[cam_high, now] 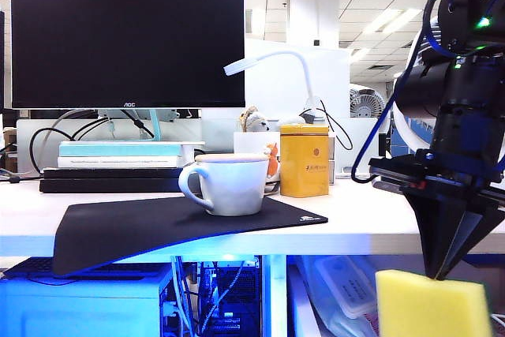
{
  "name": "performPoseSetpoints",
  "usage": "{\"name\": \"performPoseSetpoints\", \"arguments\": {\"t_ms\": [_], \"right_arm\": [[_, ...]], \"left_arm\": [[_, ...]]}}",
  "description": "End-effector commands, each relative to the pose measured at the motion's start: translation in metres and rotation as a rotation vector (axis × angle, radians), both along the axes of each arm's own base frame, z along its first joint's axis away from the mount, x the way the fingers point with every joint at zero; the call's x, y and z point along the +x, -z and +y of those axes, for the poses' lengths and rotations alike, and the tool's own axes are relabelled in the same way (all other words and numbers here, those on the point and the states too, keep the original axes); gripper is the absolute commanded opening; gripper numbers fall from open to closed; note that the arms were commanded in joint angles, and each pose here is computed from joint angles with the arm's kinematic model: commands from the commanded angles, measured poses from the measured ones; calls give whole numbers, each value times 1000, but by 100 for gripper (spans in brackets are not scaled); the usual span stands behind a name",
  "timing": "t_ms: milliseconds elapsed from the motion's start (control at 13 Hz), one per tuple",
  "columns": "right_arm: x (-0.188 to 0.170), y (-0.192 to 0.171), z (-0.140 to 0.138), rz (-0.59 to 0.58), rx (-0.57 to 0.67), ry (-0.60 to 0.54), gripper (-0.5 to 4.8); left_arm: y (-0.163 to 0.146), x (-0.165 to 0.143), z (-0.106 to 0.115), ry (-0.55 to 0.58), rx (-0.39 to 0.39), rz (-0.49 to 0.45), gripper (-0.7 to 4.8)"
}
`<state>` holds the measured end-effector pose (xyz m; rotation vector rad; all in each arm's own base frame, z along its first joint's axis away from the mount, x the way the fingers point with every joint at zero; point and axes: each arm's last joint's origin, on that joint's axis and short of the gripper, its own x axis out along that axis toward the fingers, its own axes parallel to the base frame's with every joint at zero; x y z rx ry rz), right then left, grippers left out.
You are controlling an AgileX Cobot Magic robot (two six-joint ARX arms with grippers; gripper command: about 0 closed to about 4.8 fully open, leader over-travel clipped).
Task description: Open the drawer, place the cleaning sponge inside, then close the drawer.
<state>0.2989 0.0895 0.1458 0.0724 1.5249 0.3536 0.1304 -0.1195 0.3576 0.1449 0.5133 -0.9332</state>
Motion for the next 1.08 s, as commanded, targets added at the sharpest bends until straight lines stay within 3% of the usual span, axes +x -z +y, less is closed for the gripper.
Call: {"name": "performPoseSetpoints", "arguments": {"t_ms": [77,231,308,386,463,617,694,1080], "right_arm": [[1,-3,0,-3,-8,30,479],[1,-3,0,-5,-18,32,479],[0,-3,0,10,-3,28,94],[-1,-3,0,18,11,12,30],[-1,-3,0,18,10,14,30],[-2,-3,0,24,9,14,198],[-3,-3,0,38,17,11,-17],[-22,-32,10,93,75,-51,-1]], "left_arm": [[-1,0,0,4,-6,-5,-6],[-1,0,0,4,-6,-5,-6],[-1,0,0,5,-4,-3,-6],[0,-1,0,5,-1,2,-6],[0,-1,0,5,0,2,-6],[0,-1,0,5,0,2,-6],[0,-1,0,5,0,2,-6],[-1,-1,0,5,-3,-1,-6]]}}
